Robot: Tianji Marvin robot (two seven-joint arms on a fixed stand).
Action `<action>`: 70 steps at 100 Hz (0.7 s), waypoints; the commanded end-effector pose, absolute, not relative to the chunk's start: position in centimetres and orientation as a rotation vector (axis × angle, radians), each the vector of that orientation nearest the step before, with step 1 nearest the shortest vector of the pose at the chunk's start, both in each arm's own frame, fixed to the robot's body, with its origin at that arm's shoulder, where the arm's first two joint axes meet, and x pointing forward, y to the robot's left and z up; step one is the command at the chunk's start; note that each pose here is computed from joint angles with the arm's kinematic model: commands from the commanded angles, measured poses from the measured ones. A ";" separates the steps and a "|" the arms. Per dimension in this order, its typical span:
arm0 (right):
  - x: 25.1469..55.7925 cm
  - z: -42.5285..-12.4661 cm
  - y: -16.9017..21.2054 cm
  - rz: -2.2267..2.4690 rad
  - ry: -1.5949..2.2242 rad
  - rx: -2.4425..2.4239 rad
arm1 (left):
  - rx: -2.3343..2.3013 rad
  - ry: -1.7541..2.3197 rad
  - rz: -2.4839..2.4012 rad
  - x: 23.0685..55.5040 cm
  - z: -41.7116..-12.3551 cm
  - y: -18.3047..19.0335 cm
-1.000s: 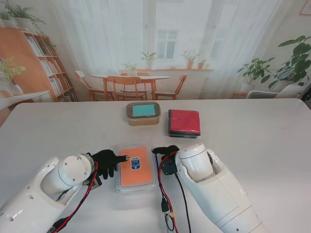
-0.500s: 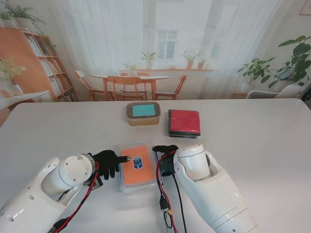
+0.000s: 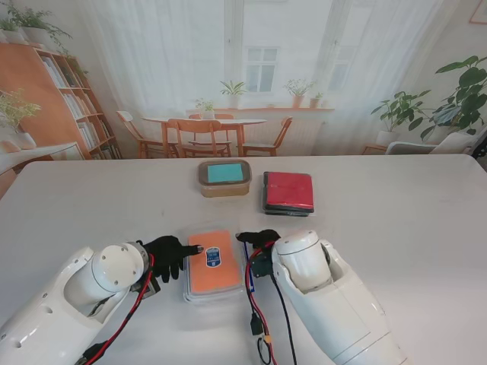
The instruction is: Pair container bodies with their lids
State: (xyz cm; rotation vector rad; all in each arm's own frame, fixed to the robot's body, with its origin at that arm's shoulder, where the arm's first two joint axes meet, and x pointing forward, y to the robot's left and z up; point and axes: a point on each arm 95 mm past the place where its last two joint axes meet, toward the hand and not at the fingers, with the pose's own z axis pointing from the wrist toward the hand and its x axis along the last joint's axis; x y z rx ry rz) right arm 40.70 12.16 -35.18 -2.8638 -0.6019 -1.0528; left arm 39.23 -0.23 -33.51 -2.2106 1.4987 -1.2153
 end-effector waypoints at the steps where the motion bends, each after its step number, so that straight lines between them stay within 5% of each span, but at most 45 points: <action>1: 38.3 -39.1 11.8 -0.822 -0.640 -2.951 | -2.221 1.509 -1.225 38.9 -33.7 -0.8; 70: 37.0 -39.1 10.7 -0.965 -0.676 -2.975 | -2.224 1.511 -1.236 39.2 -33.5 -0.9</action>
